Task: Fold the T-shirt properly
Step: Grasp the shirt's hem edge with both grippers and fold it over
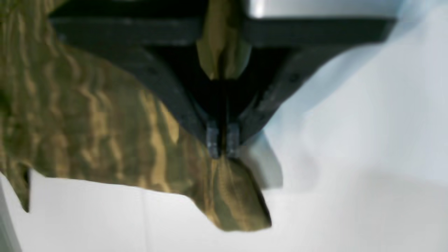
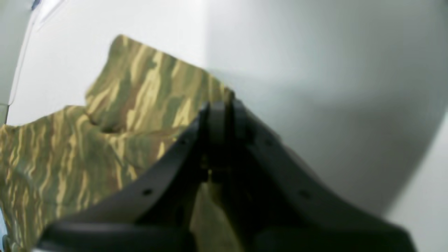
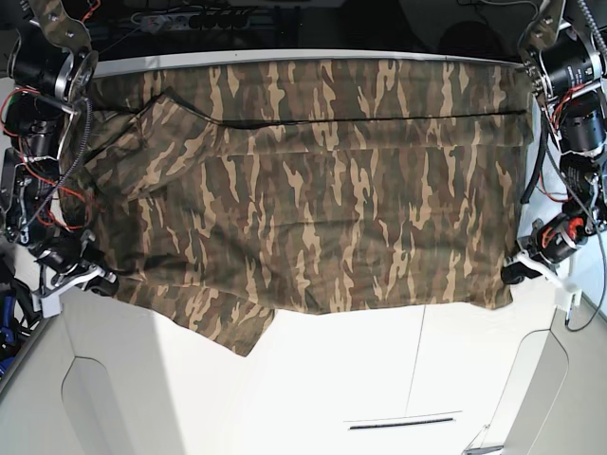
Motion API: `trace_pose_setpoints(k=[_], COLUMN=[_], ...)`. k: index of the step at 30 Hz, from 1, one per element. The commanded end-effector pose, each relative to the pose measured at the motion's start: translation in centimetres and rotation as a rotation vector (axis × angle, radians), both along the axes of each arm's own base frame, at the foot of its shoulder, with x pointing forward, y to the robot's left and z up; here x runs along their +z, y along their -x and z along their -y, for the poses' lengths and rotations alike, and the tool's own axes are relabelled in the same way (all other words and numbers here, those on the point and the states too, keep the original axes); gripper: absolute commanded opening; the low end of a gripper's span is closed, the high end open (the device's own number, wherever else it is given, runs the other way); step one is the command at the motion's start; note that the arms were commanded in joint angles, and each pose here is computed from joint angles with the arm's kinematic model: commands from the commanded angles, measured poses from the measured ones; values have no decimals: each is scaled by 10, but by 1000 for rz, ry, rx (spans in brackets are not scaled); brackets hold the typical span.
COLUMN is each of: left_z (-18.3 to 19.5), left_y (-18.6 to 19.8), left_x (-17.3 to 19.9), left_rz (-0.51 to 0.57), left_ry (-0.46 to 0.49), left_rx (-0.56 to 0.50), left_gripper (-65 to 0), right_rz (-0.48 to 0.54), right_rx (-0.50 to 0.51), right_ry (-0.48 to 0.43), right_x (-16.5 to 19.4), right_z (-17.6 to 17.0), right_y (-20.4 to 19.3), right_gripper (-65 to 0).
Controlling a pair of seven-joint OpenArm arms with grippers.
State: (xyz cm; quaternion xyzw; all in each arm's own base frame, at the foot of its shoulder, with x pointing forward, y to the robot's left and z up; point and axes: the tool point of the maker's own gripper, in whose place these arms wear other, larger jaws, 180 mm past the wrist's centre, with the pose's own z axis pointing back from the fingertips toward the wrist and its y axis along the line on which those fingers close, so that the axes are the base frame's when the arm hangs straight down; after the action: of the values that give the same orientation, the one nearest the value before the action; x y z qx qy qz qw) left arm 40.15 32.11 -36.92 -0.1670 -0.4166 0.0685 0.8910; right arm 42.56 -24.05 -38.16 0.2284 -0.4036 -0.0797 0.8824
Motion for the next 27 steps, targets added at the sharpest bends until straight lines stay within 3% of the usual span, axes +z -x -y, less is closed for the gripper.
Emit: trace_pose_setpoints(k=[1, 6, 16, 22, 27], left_z=[-5, 7, 8, 8, 14], left_y=[-12, 4, 43, 69, 94], left_x=[29, 44, 64, 47, 39], left_rz=[72, 58, 76, -18, -87], left_ry=[-5, -9, -201, -242, -287], left_rx=[-12, -93, -201, -246, -307], left_gripper=[-650, -650, -650, -650, -650], right_rz=[75, 97, 139, 129, 75], right_rx=[-13, 7, 25, -2, -21], right_ry=[8, 51, 149, 112, 77], right_x=[26, 33, 48, 58, 46], right_z=[14, 24, 41, 52, 59], right_y=[-10, 13, 65, 89, 110], right_gripper=[-650, -650, -650, -650, -650])
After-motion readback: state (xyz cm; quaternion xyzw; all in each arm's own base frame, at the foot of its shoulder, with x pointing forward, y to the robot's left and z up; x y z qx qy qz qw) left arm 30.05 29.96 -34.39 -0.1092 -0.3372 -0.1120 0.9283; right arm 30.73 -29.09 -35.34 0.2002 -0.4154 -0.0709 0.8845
